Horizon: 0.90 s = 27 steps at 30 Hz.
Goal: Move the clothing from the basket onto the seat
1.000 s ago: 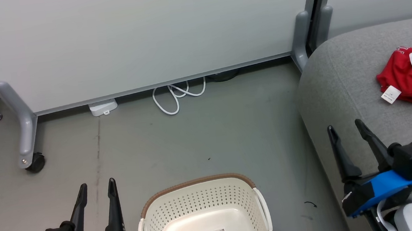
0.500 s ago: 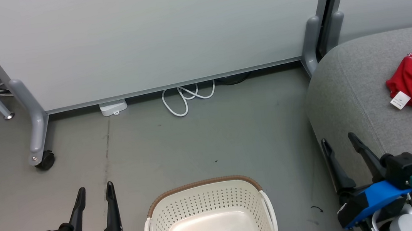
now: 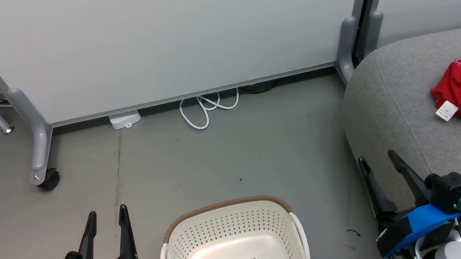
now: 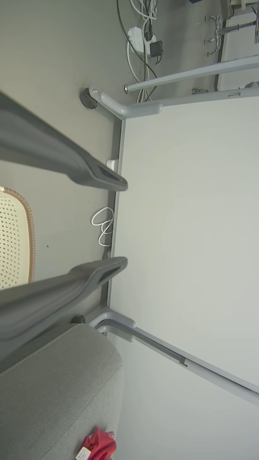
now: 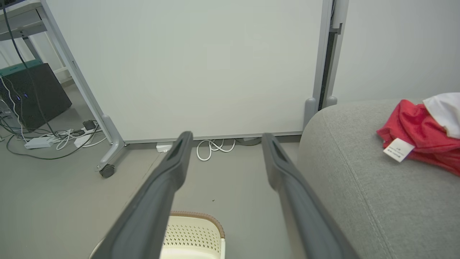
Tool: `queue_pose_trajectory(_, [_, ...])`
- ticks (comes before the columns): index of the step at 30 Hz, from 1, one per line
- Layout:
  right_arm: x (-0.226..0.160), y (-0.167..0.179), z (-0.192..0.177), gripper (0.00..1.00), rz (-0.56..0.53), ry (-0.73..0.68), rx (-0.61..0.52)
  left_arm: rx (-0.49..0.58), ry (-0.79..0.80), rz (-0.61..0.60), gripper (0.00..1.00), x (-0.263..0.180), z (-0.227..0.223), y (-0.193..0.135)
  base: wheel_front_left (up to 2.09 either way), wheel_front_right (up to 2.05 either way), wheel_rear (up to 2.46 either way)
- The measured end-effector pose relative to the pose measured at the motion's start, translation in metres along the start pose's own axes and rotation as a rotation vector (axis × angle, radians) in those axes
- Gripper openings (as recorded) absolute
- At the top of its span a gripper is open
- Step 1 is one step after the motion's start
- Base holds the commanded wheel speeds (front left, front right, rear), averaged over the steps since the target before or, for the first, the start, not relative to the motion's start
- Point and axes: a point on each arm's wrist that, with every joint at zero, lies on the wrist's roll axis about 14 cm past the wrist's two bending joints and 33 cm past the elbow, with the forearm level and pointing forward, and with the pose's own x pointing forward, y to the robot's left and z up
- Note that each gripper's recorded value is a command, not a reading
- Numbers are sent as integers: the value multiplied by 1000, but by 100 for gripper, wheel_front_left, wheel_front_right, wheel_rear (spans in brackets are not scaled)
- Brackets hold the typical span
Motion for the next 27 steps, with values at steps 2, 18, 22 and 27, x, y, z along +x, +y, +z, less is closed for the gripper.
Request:
queue_pose_trajectory(2, [0,0,0,100,-1,-2,6,-3,2,-2,100,0,-1,-1,0,0,0])
queue_pose_trajectory(18, [-19,-9,-45,0,-46,138,89,-100,159,55,0,-26,-50,4,0,0,0])
queue_pose_trajectory(22, [-19,-12,-43,0,-67,133,163,-168,158,80,0,-25,-49,7,0,0,0])
queue_pose_trajectory(27, [-19,-17,-41,0,-90,122,255,-248,148,108,0,-23,-45,12,0,0,0])
